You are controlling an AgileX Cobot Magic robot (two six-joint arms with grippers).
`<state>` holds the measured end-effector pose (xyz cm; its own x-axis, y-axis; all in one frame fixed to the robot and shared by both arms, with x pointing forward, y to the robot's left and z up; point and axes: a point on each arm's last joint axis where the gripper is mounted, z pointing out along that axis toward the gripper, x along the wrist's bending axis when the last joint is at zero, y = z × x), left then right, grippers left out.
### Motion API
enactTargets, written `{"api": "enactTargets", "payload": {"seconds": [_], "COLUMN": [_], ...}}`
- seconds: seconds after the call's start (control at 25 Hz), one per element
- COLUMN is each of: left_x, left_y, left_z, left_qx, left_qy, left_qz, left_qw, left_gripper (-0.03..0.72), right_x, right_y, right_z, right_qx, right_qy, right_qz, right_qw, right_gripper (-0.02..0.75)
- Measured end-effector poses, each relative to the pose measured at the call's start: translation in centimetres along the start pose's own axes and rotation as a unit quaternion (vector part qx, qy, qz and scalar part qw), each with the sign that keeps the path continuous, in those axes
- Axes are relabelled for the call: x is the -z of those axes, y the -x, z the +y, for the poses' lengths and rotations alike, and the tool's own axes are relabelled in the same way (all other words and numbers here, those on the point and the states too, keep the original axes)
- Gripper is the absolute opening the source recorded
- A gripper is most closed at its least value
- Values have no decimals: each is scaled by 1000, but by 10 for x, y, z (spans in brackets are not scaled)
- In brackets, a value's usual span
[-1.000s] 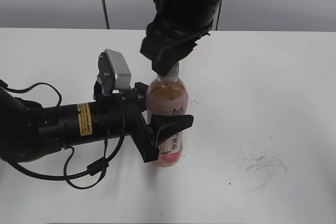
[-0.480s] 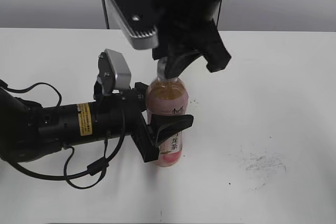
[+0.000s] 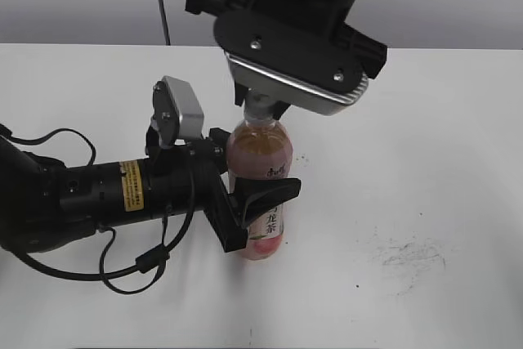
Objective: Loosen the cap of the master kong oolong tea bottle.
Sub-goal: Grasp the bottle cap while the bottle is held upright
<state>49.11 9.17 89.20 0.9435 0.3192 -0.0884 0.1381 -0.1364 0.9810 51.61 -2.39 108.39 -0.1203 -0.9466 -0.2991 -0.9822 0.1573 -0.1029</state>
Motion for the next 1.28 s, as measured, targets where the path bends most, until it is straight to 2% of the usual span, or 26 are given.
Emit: {"api": "enactTargets", "payload": {"seconds": [0.16, 0.24, 0.36, 0.44, 0.52, 0.64, 0.8, 0.88, 1.12, 1.16, 1.28], "left_x": [0, 0, 0, 0, 0, 0, 0, 0, 0, 0, 0], "left_y": [0, 0, 0, 0, 0, 0, 0, 0, 0, 0, 0], "left_z": [0, 0, 0, 0, 0, 0, 0, 0, 0, 0, 0], "left_qx": [0, 0, 0, -1, -1, -1, -1, -1, -1, -1, -1], "left_qy": [0, 0, 0, 0, 0, 0, 0, 0, 0, 0, 0], "left_qz": [0, 0, -1, -1, -1, -1, -1, -1, -2, -2, -2], "left_qw": [1000, 1000, 1000, 1000, 1000, 1000, 1000, 1000, 1000, 1000, 1000], "left_gripper": [427, 427, 427, 427, 427, 427, 427, 427, 427, 427, 427], "right_x": [0, 0, 0, 1, 1, 1, 1, 2, 3, 3, 3], "right_y": [1, 1, 1, 1, 1, 2, 1, -1, -1, -1, 1], "right_z": [1, 1, 1, 1, 2, 2, 1, -1, -1, 0, 2], "right_qx": [19, -22, -139, -235, -343, -506, -687, -759, -882, -896, -924], "right_qy": [3, 5, 8, 8, 11, 15, 5, -8, -8, -5, 8], "right_qz": [-3, -4, -5, -5, -5, -3, -1, -4, -7, -5, 1], "right_qw": [1000, 1000, 990, 972, 939, 862, 727, 651, 471, 445, 382], "right_gripper": [269, 277, 339, 390, 428, 448, 451, 447, 427, 427, 427]}}
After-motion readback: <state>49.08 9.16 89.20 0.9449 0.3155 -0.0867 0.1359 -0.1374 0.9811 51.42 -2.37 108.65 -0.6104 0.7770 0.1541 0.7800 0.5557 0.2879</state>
